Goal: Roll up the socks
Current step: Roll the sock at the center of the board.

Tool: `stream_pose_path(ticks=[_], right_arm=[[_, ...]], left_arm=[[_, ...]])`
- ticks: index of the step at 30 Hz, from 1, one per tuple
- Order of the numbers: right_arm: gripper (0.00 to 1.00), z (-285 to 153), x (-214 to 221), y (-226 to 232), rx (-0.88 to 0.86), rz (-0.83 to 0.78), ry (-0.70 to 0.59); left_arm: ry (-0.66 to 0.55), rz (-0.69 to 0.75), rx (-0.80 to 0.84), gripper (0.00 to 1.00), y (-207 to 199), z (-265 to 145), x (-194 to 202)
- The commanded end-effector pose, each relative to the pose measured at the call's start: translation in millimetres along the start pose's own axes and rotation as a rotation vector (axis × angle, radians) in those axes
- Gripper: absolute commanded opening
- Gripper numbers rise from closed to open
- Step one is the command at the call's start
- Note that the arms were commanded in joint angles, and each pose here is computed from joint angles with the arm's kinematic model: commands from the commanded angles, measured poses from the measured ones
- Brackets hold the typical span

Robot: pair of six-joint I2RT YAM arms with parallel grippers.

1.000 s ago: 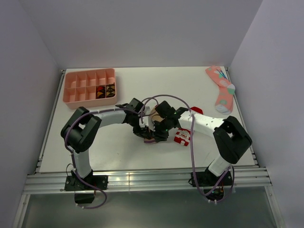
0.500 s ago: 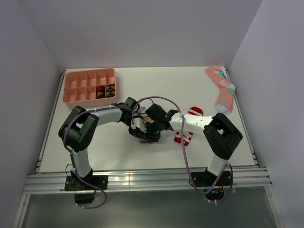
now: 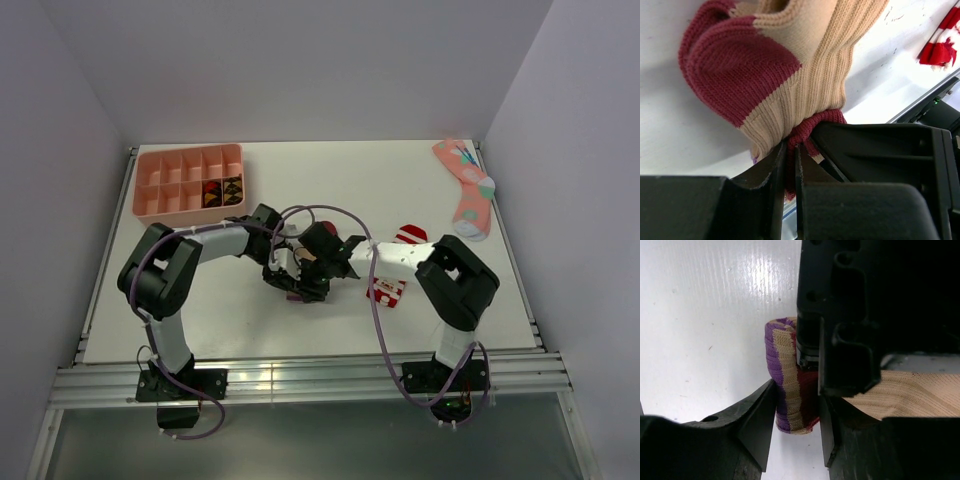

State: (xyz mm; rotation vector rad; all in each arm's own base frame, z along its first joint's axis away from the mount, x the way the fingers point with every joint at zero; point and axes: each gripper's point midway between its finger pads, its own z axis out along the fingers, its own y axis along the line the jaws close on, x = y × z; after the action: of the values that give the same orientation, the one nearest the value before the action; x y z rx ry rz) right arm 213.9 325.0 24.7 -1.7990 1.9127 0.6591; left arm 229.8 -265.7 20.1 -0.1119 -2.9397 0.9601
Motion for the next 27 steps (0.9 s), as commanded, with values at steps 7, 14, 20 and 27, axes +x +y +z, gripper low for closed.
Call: stream_pose_path(ticks=[7,14,20,27], right_arm=[[0.36,12.2,-9.7,-6.0,-0.009,0.06,-0.024],[0.28,8.0,-13.8,2.6,-0.15,0.164,-0.058],[0.28,-9.4,-20.7,4.7,-0.279,0.265,-0.107],[0.28,-20.3,-15.2,2.4,-0.435,0.414,-0.11]], left_arm=[[-0.037,-0.06,-0.088,0.13,33.9,3.1,-1.3],[-0.174,-0.103,-0.057,0.23,25.7,-5.6,-18.0],[-0.352,-0.13,0.021,0.32,14.6,-15.7,-36.5],[-0.557,-0.075,0.053,0.38,4.9,-36.8,-61.2]])
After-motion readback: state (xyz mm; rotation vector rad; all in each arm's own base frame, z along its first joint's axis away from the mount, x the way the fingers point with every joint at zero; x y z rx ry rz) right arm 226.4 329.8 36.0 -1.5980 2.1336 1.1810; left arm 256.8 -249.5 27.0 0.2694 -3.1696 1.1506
